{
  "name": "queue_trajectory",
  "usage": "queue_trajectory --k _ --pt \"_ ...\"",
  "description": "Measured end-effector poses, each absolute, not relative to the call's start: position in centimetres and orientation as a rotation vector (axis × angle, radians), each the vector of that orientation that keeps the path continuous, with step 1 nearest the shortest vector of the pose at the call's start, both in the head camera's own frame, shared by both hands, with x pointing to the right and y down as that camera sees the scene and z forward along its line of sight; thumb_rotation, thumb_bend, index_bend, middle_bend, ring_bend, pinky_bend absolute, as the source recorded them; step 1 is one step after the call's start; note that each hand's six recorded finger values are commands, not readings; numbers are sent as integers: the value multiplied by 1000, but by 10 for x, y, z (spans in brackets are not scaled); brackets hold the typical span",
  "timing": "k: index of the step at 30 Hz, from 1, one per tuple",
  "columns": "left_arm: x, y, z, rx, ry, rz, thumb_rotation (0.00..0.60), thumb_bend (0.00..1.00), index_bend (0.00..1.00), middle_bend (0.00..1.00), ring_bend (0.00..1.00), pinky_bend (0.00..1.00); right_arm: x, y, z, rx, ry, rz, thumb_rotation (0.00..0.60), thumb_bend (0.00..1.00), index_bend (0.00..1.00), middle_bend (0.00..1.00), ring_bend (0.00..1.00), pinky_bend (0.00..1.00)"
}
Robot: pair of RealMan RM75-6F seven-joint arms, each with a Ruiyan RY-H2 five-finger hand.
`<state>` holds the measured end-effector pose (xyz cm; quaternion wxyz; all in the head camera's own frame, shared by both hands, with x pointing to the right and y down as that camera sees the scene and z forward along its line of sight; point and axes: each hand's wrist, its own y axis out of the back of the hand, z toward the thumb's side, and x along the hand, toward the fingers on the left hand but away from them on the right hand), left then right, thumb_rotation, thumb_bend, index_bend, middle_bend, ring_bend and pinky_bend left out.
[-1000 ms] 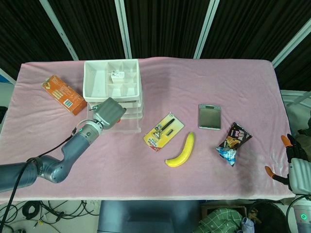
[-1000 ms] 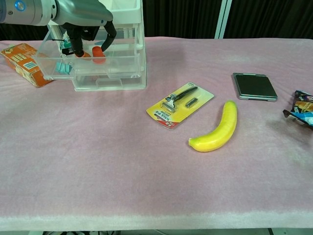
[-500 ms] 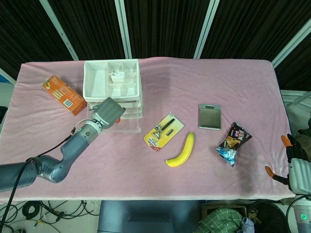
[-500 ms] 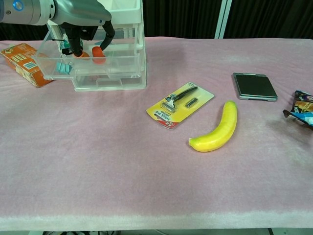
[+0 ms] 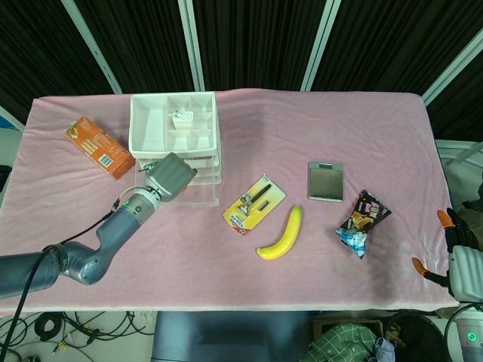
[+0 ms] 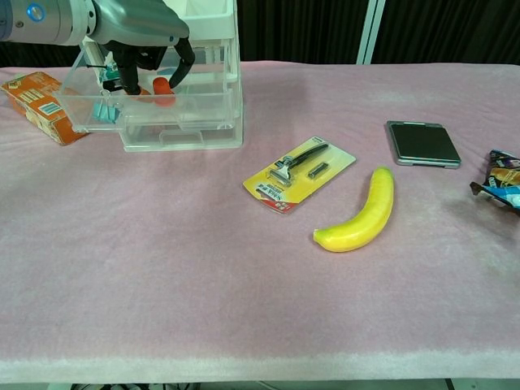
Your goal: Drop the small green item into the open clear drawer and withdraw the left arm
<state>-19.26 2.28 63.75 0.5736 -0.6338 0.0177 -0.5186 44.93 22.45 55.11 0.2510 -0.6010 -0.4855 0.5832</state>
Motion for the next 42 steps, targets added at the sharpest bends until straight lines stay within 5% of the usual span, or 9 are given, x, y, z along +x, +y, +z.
queue_trajectory --k 9,22,33,42 --pt "-192 24 639 -1490 42 -1212 600 365 548 1000 1000 1000 449 225 551 -1637 -1320 1586 600 137 0 0 0 123" --pt "-191 16 625 -1500 107 -1188 600 369 563 1000 1000 1000 449 225 551 -1637 -1316 1585 600 138 0 0 0 123" --pt "-195 3 566 -1502 223 -1127 600 370 563 1000 1000 1000 448 225 551 -1636 -1310 1584 600 137 0 0 0 123" --pt "-226 32 529 -1555 269 -1103 600 370 567 1000 1000 1000 447 225 550 -1636 -1303 1578 600 138 0 0 0 123"
